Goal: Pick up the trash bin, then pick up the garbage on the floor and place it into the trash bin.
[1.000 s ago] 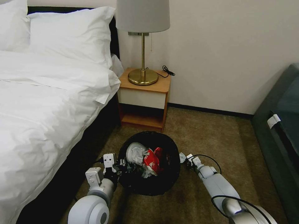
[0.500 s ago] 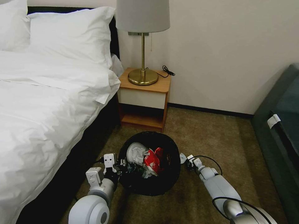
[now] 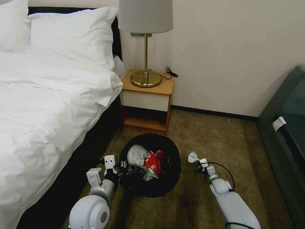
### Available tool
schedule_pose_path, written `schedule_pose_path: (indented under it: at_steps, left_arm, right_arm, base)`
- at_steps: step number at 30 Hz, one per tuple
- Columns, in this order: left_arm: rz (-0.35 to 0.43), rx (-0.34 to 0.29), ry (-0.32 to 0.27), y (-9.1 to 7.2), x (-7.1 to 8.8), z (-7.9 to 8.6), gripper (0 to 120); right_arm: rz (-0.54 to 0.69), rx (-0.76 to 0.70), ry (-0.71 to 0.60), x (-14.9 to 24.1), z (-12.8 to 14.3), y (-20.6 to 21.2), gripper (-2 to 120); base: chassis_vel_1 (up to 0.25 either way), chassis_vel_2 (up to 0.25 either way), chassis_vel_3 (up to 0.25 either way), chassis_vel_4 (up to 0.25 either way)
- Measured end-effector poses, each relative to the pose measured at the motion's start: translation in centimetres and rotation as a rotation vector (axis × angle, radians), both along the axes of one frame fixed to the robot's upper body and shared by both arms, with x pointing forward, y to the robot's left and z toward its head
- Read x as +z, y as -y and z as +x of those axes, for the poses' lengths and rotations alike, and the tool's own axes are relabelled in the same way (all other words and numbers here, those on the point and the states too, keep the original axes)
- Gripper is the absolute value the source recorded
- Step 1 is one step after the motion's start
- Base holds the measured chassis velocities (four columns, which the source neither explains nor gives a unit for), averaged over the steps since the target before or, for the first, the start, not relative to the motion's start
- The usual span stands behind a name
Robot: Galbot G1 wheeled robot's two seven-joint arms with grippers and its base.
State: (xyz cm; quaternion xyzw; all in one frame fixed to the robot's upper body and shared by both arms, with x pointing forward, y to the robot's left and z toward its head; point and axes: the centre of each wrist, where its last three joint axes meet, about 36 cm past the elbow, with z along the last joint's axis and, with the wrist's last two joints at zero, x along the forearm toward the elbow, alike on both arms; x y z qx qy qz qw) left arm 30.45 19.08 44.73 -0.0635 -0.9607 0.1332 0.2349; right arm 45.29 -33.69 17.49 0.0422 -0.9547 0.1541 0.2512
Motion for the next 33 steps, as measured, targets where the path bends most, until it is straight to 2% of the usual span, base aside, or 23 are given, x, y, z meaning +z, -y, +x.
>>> schedule_pose_path:
  at_steps: [5,8,9,10,12,15,20,21,23,24,26,29,31,33]
  left_arm:
    - [-0.007,-0.011,-0.016,0.4,-0.7,0.3,0]
    - [-0.010,-0.019,-0.031,0.5,-1.2,0.6,0]
    - [-0.013,-0.025,-0.044,0.7,-1.7,0.8,0]
    - [-0.013,-0.025,-0.044,0.7,-1.7,0.8,0]
    - [-0.023,-0.040,-0.066,1.0,-2.3,1.1,0]
    - [-0.028,-0.050,-0.079,1.2,-2.8,1.4,0]
    - [-0.046,-0.073,-0.107,1.0,-3.9,2.0,0]
    - [-0.046,-0.073,-0.107,1.0,-3.9,2.0,0]
    - [-0.059,-0.083,-0.116,1.0,-4.3,2.3,0]
    - [-0.059,-0.083,-0.116,1.0,-4.3,2.3,0]
    - [-0.072,-0.099,-0.125,1.3,-4.6,2.8,0]
    - [-0.076,-0.105,-0.130,1.4,-4.7,3.0,0]
    - [-0.091,-0.120,-0.138,1.6,-4.7,3.5,0]
    - [-0.100,-0.125,-0.144,1.6,-4.7,3.6,0]
  right_arm:
    - [0.014,-0.054,0.084,2.2,-0.8,1.0,0]
    - [0.027,-0.067,0.164,4.4,-0.9,0.8,0]
    - [0.030,-0.056,0.237,5.6,-0.9,0.5,0]
    - [0.030,-0.056,0.237,5.6,-0.9,0.5,0]
    - [0.037,-0.021,0.353,7.7,-0.9,-0.5,0]
    - [0.048,0.000,0.408,9.0,-1.0,-1.4,0]
    - [0.102,0.070,0.545,13.6,-1.8,-4.8,0]
    - [0.102,0.070,0.545,13.6,-1.8,-4.8,0]
    - [0.126,0.122,0.599,16.7,-3.0,-6.5,0]
    - [0.126,0.122,0.599,16.7,-3.0,-6.5,0]
    - [0.141,0.187,0.631,19.5,-4.7,-7.9,0]
    - [0.145,0.207,0.634,20.4,-5.3,-8.2,0]
    - [0.155,0.265,0.621,22.0,-7.3,-9.0,0]
    - [0.157,0.286,0.616,22.4,-8.1,-9.3,0]
  base:
    - [0.000,0.000,0.000,0.000]
    - [0.000,0.000,0.000,0.000]
    - [0.000,0.000,0.000,0.000]
    - [0.000,0.000,0.000,0.000]
    - [0.000,0.000,0.000,0.000]
    - [0.000,0.000,0.000,0.000]
    - [0.000,0.000,0.000,0.000]
    - [0.000,0.000,0.000,0.000]
    - [0.000,0.000,0.000,0.000]
    - [0.000,0.000,0.000,0.000]
    - [0.000,0.000,0.000,0.000]
    - [0.000,0.000,0.000,0.000]
    - [0.000,0.000,0.000,0.000]
    - [0.000,0.000,0.000,0.000]
